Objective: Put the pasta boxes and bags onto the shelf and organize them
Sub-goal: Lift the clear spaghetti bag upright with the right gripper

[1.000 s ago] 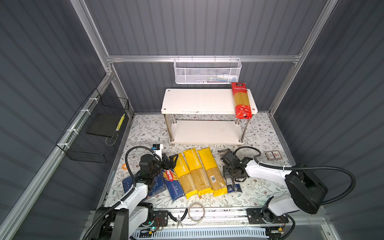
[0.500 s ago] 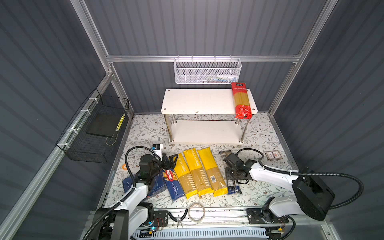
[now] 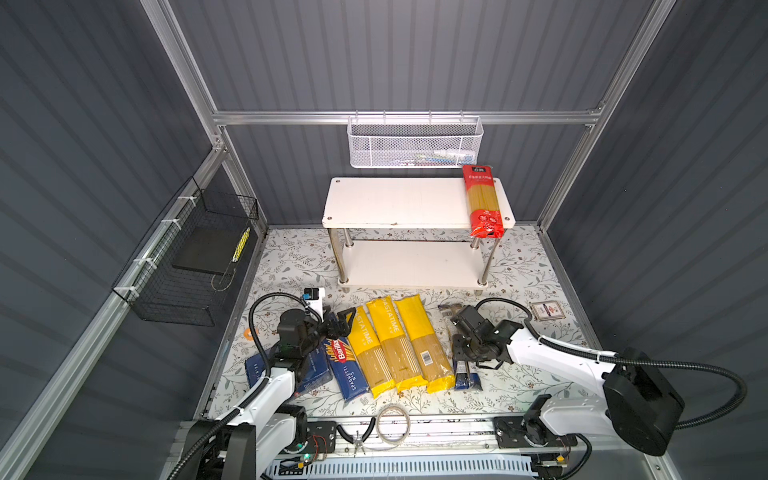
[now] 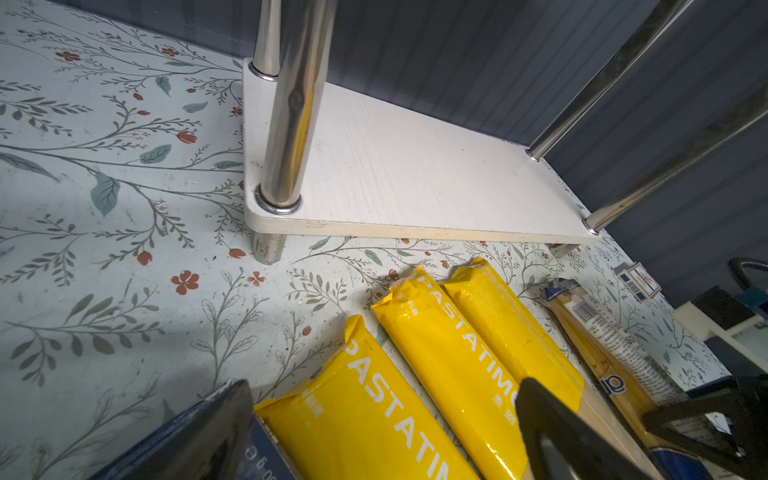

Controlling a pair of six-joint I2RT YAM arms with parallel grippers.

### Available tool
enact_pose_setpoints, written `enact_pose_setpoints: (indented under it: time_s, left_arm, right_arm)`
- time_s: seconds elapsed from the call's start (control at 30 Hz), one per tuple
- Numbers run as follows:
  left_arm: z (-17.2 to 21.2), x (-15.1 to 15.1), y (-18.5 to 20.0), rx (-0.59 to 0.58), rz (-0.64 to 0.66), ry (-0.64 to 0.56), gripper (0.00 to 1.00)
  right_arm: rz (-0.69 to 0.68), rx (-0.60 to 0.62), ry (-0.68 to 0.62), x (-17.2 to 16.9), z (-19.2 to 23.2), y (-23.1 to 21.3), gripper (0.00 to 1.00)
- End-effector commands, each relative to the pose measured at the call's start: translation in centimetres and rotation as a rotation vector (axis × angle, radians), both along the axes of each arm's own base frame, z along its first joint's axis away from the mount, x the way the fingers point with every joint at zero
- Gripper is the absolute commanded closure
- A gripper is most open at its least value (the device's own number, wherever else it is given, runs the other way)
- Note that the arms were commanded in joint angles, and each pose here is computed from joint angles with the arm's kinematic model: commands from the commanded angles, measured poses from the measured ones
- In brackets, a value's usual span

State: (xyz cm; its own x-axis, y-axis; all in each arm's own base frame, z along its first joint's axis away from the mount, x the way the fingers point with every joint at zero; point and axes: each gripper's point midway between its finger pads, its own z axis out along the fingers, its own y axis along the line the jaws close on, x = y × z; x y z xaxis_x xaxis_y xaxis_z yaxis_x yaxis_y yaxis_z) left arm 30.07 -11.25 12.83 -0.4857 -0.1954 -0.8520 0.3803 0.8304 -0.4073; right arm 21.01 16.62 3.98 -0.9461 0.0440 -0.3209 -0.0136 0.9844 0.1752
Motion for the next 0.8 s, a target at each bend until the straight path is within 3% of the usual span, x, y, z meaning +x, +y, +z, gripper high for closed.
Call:
enact_pose_setpoints:
  time_s: [0.0,0.23,0.77]
  left_arm:
    - [0.9,0.2,-0.1,0.016,-0.005,-0.028,0.00]
    - [1.0,0.2,-0.1,0.015,-0.005,-0.030,0.00]
    - [0.7,0.4,-0.1,0.015,-0.006,-0.016,0.00]
  right_arm:
    - [0.007,0.089,-0.097,1.7,2.9,1.5,0.64]
    - [0.109,0.223,-0.172,2.2,5.7,4.1,0.69]
    - [0.233,0.369,-0.276,2.0,14.8,8.1,0.72]
